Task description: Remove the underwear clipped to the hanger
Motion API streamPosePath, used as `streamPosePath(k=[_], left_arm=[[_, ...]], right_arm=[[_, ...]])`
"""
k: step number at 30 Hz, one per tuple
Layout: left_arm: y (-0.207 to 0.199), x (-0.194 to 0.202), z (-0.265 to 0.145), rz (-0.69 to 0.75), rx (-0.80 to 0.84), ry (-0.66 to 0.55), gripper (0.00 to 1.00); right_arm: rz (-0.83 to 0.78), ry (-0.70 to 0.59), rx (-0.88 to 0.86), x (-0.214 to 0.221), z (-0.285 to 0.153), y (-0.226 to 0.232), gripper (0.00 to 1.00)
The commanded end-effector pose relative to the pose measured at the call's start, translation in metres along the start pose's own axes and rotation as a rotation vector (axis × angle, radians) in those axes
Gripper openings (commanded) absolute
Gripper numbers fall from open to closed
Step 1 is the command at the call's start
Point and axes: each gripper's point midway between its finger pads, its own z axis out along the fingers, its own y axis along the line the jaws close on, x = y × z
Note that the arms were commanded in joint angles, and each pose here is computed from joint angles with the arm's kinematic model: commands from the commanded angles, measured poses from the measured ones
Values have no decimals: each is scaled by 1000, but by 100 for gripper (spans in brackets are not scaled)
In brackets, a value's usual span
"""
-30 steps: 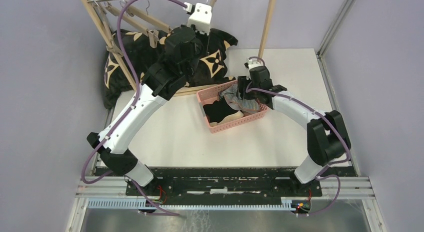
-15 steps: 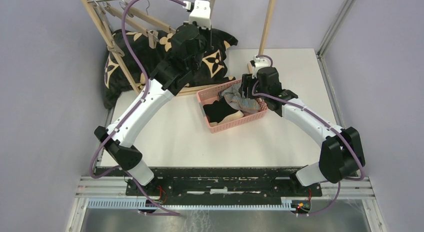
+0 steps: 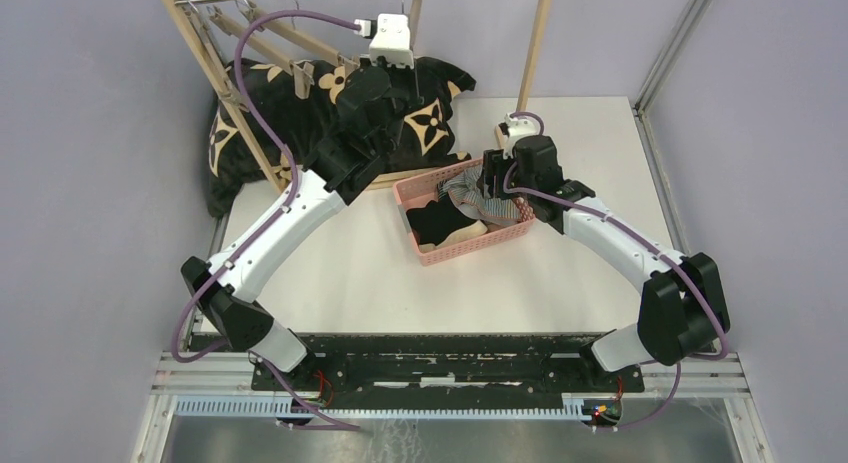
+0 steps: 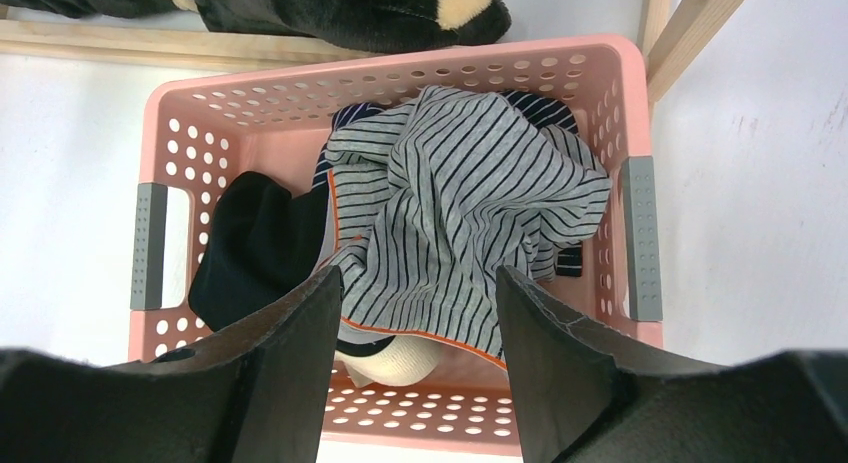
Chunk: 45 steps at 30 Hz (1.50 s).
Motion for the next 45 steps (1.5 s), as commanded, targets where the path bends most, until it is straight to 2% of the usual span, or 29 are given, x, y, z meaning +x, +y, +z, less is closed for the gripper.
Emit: streamPosePath(k=[1,11,21,28,45], left_arm=[[20,-57,-23,-156,-25,-177,3],[38,-75,-31,-154,-93,-234,3],[31,-66,-6,-91,-132,-186,3],[32,-47,3,-72,-150,-141,3],[61,-22,40,-56,-155,-45,3]], right_arm=[[-3,-39,-34,-9,3,8,65],[5,-16,-63,-2,8,12,65],[4,-36,-61,-5,3,13,64],[7,-39,-60,-5,1,12,64],[11,-50,-69,-6,1,14,64]])
